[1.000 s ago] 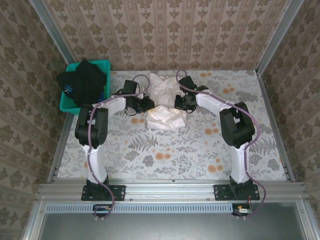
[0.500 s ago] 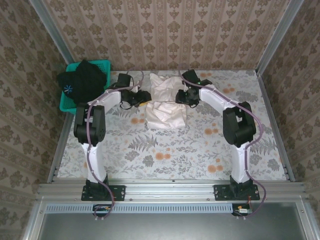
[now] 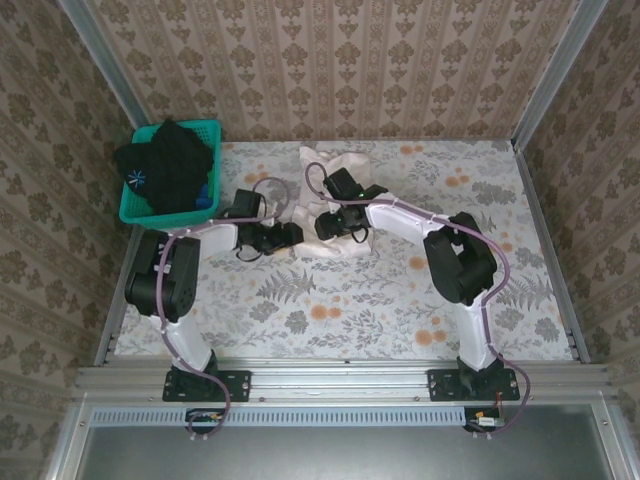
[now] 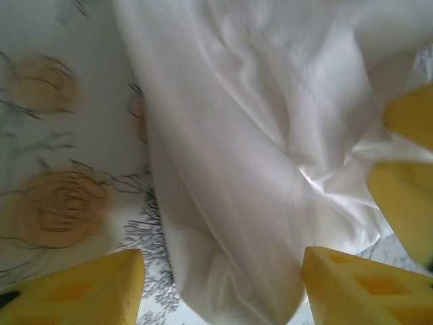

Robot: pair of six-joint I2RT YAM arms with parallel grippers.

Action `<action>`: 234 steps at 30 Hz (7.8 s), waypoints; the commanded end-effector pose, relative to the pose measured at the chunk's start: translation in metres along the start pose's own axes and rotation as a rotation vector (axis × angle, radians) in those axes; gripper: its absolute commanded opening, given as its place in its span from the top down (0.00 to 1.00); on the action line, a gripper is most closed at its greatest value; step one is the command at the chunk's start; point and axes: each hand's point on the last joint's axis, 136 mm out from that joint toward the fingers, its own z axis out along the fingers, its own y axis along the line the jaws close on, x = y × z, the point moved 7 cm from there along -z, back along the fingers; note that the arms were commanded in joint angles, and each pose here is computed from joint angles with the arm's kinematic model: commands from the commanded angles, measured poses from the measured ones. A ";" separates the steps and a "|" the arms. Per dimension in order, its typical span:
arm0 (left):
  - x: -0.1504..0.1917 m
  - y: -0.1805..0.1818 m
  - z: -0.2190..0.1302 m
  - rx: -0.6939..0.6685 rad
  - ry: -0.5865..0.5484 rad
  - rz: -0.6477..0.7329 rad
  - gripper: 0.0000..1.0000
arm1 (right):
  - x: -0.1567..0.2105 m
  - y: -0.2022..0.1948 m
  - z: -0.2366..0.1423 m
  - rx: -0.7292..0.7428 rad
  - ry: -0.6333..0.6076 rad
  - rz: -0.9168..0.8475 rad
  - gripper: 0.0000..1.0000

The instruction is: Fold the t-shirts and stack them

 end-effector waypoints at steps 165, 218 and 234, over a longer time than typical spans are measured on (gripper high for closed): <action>-0.126 -0.066 0.036 -0.203 -0.106 0.455 0.39 | 0.121 -0.042 -0.027 0.102 0.024 0.294 0.63; -0.062 -0.023 0.047 -0.218 0.075 0.631 0.21 | -0.018 -0.081 0.003 0.198 -0.069 -0.024 0.68; -0.077 -0.017 0.043 -0.085 0.019 0.522 0.93 | -0.030 -0.104 -0.018 0.235 -0.203 0.089 1.00</action>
